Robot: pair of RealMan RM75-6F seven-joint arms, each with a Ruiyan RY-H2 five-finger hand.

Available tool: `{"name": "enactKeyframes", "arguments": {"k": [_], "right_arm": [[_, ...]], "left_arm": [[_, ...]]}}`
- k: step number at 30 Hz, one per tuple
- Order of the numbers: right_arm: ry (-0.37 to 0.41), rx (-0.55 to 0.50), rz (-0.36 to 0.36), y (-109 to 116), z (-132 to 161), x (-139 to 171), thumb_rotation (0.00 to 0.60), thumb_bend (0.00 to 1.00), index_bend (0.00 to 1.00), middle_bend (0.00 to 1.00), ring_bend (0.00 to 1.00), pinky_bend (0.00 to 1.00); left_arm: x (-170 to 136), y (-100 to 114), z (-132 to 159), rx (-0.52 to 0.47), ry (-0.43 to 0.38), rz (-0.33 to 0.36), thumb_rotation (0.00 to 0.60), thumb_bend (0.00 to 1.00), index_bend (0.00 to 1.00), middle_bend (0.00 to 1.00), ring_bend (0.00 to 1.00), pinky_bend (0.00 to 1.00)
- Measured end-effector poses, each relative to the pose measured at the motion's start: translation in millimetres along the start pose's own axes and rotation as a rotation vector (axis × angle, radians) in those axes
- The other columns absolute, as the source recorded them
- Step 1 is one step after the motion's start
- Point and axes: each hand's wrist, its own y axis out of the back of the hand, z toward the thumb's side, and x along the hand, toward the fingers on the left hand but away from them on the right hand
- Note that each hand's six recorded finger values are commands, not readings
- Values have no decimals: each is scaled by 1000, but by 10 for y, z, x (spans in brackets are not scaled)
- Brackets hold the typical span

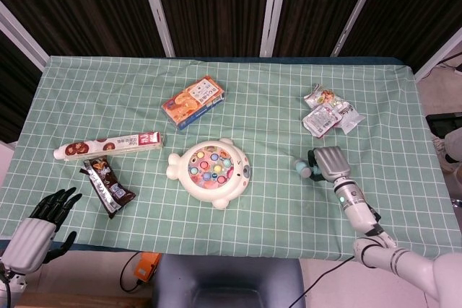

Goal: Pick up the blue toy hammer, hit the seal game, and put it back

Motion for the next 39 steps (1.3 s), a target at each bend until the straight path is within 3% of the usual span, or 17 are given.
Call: {"name": "enactKeyframes", "arguments": {"k": [39], "right_arm": [[-42,-19,-30,76,-125,-55,600,382,652,554,639,671]], "left_arm": [[6,-13,3,5,1,-6,600,410,0,32,26,128]]}}
